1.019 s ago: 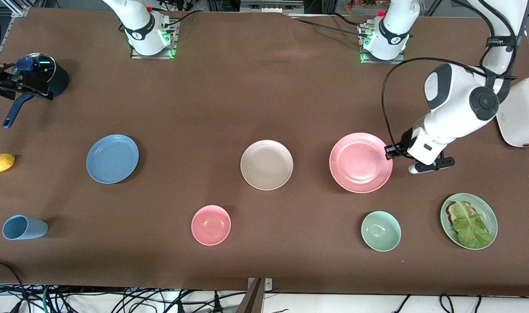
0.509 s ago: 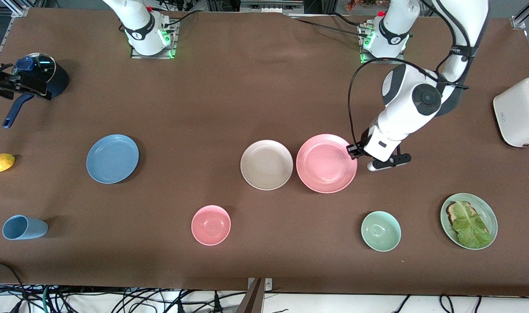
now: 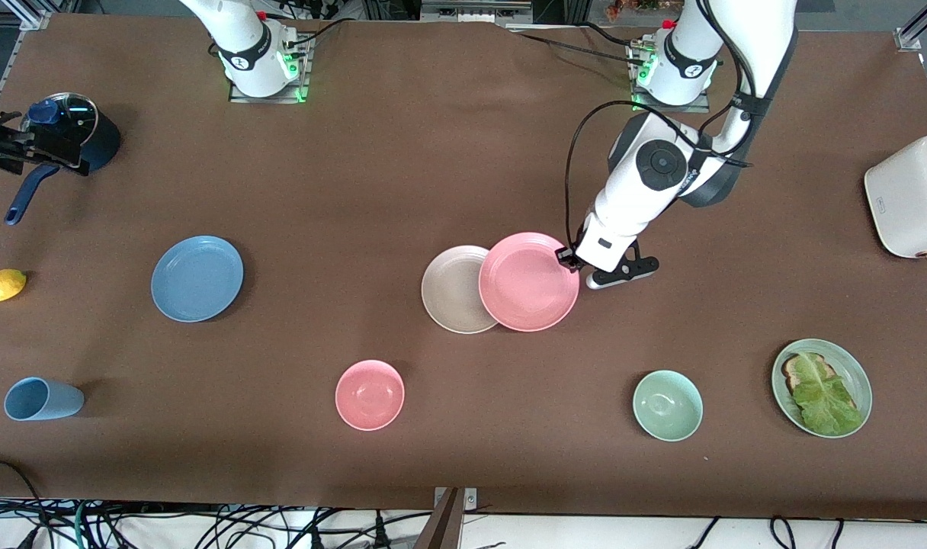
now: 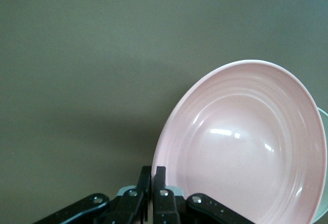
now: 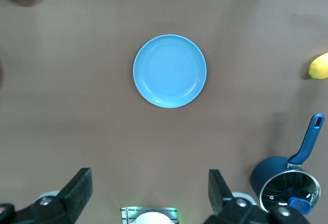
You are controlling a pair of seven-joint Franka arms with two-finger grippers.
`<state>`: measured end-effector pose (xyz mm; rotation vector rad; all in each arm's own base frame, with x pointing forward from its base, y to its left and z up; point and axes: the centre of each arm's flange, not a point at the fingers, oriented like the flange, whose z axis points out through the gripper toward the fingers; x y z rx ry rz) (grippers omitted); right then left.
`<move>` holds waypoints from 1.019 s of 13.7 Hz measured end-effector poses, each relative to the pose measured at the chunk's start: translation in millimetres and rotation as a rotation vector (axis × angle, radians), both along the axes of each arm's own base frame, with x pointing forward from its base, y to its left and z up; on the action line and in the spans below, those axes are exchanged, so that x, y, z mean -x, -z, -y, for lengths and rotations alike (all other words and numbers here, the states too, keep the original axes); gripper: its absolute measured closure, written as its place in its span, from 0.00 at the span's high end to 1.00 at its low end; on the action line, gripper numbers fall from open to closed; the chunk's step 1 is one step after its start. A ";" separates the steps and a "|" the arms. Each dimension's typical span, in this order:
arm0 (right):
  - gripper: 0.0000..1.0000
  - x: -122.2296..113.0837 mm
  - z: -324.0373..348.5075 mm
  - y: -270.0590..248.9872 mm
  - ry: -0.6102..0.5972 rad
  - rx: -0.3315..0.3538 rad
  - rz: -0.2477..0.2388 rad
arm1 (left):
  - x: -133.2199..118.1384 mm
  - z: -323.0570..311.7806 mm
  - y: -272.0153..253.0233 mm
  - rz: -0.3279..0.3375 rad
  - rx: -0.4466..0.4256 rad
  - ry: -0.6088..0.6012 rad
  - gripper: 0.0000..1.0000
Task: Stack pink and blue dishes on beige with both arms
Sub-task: 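Lower the pink plate onto the beige plate and open the left gripper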
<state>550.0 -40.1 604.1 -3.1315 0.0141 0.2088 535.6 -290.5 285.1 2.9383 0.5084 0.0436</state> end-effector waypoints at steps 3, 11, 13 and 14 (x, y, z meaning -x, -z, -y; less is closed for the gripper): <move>1.00 0.0 0.1 0.0 0.000 0.000 0.000 | 3.8 15.9 12.0 0.002 -0.013 -0.032 0.05; 1.00 0.0 0.8 0.1 0.002 0.000 0.000 | 17.9 76.9 29.3 -0.001 -0.032 -0.114 0.05; 1.00 0.1 1.0 0.1 0.002 0.000 0.000 | 22.4 91.9 35.7 0.006 -0.049 -0.128 0.05; 1.00 0.1 1.0 0.1 0.002 0.000 0.000 | 23.4 97.1 38.2 0.016 -0.062 -0.134 0.05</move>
